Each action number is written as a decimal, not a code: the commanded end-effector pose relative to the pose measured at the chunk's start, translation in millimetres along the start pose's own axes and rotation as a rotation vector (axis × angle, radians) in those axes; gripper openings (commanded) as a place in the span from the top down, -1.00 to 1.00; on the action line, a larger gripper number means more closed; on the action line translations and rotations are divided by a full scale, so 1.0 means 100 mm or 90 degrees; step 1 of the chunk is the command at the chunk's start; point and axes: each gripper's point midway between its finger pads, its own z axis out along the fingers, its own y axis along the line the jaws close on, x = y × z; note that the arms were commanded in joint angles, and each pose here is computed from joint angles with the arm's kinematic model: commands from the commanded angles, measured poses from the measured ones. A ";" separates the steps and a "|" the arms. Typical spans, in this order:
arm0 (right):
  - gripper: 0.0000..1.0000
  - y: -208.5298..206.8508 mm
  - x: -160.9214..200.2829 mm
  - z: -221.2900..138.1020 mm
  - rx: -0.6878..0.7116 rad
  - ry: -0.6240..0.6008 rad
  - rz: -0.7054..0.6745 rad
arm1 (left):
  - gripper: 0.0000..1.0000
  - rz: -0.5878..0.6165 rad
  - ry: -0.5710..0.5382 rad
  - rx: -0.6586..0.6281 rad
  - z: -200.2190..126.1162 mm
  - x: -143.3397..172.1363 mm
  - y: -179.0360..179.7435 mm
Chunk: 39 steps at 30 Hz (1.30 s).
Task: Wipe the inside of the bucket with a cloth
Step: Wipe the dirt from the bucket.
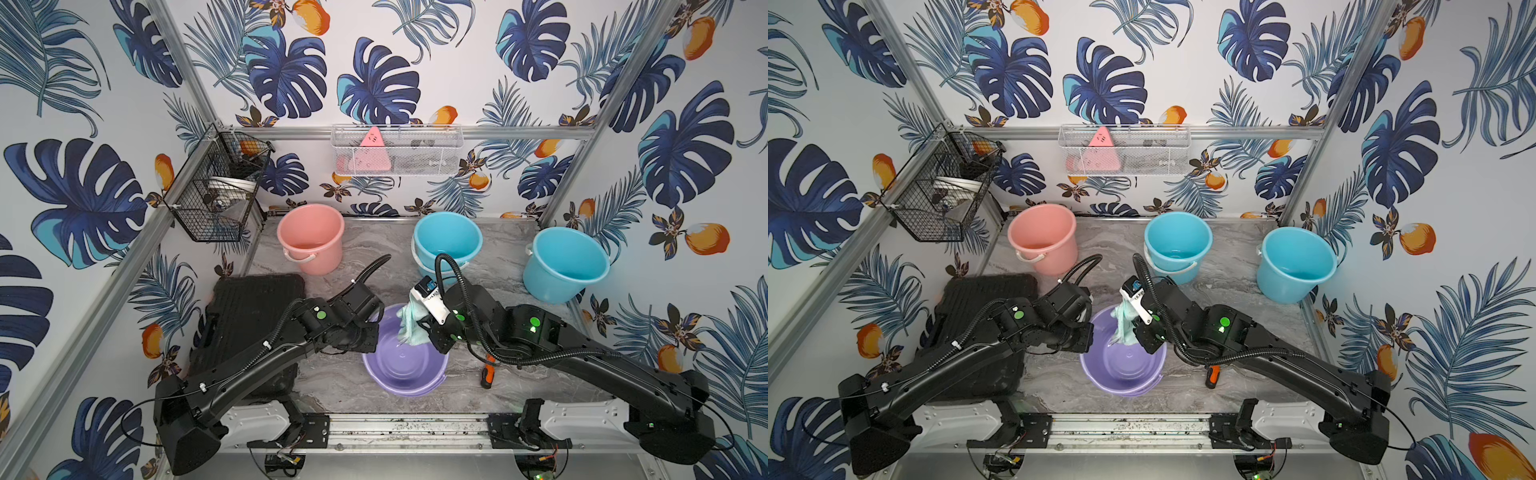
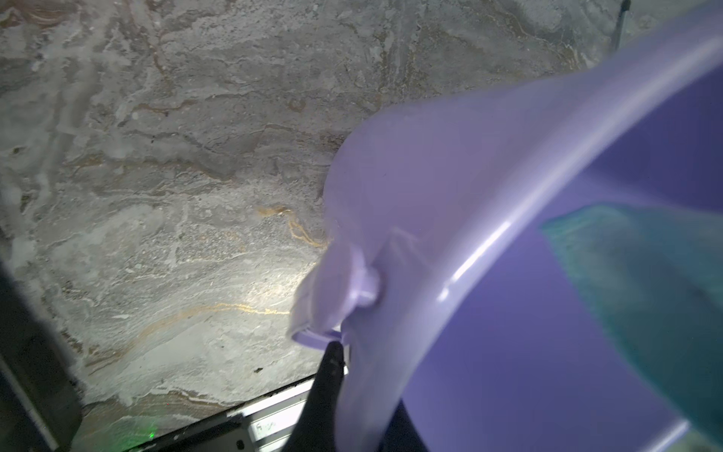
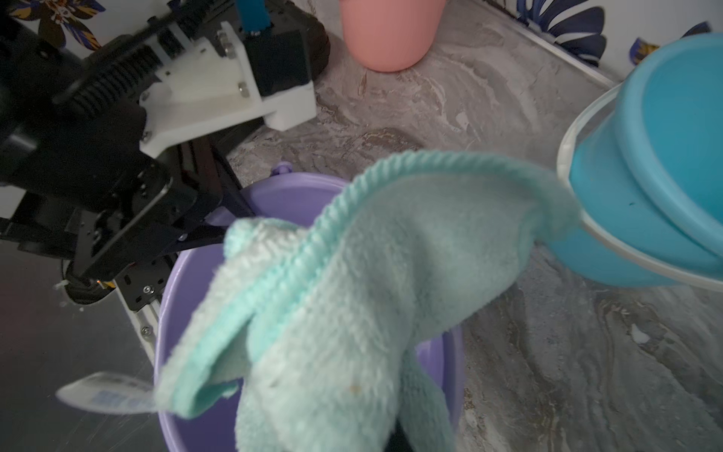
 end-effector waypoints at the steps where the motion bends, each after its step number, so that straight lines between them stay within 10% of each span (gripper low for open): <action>1: 1.00 0.20 0.05 0.11 -0.069 0.015 0.045 | 1.00 -0.005 -0.010 0.017 0.08 -0.05 -0.10; 14: 1.00 0.42 0.46 0.68 -0.124 0.092 0.140 | 1.00 -0.008 -0.006 0.035 0.06 -0.06 -0.21; 39: 1.00 -0.28 0.50 1.39 0.148 0.014 0.097 | 1.00 -0.019 -0.011 0.117 -0.19 0.00 -0.38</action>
